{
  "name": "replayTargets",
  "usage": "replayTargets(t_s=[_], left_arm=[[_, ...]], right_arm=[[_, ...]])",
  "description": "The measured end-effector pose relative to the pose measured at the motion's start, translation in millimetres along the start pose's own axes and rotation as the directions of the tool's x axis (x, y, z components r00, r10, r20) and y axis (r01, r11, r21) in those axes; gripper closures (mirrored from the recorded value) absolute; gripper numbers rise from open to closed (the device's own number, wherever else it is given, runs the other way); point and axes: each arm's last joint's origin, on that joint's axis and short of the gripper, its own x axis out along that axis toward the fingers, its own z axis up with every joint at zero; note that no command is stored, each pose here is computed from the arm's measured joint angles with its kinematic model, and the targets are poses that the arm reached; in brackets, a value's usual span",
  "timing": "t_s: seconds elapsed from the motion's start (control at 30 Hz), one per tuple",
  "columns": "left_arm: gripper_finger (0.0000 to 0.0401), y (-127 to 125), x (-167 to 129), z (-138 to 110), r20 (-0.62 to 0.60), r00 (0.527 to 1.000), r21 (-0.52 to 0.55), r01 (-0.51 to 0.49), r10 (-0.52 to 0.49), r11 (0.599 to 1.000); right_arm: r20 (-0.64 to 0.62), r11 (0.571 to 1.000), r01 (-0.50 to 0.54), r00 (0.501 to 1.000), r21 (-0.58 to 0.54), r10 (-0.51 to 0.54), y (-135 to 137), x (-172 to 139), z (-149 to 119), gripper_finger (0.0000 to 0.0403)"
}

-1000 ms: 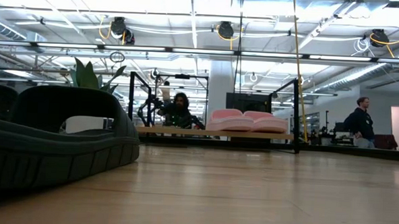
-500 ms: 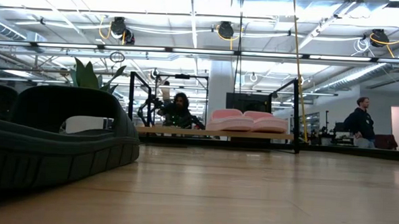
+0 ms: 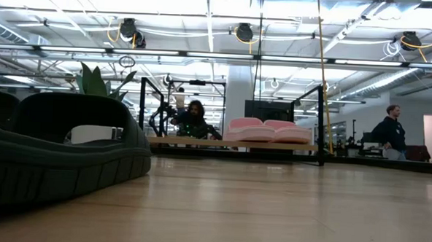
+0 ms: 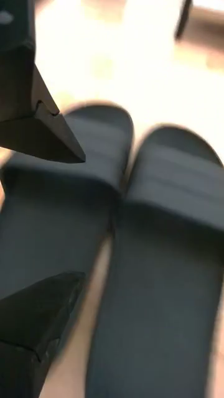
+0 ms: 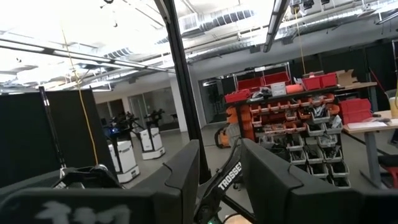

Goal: Pick and place slides into the shelf
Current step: Put the left black slipper on the shelf

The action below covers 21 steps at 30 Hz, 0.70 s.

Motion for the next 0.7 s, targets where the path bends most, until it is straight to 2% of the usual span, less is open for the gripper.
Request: replayTargets(t_s=[0.17,0.33,0.6,0.7], left_arm=[[0.01,14,-1,-2,-0.007,0.991,-0.058,-0.133,0.132,0.989],[0.0099,9,0,-1,0.013,0.996,-0.097,-0.092,0.093,0.991],[0.0099,6,-1,-3,-0.092,0.995,-0.096,-0.047,0.039,0.994],[0.01,6,-1,-3,-0.094,0.995,-0.112,-0.047,0.037,0.993]], right_arm=[[-0.004,1.0,0.001,1.0,-0.002,-0.001,0,0,0,0.0293],[-0.006,1.0,0.001,1.0,-0.003,-0.001,0,0,-1,0.0293],[-0.008,1.0,0.001,1.0,-0.004,-0.001,0,0,-1,0.0293],[-0.016,1.0,0.002,1.0,-0.007,-0.002,0,0,-2,0.0293]])
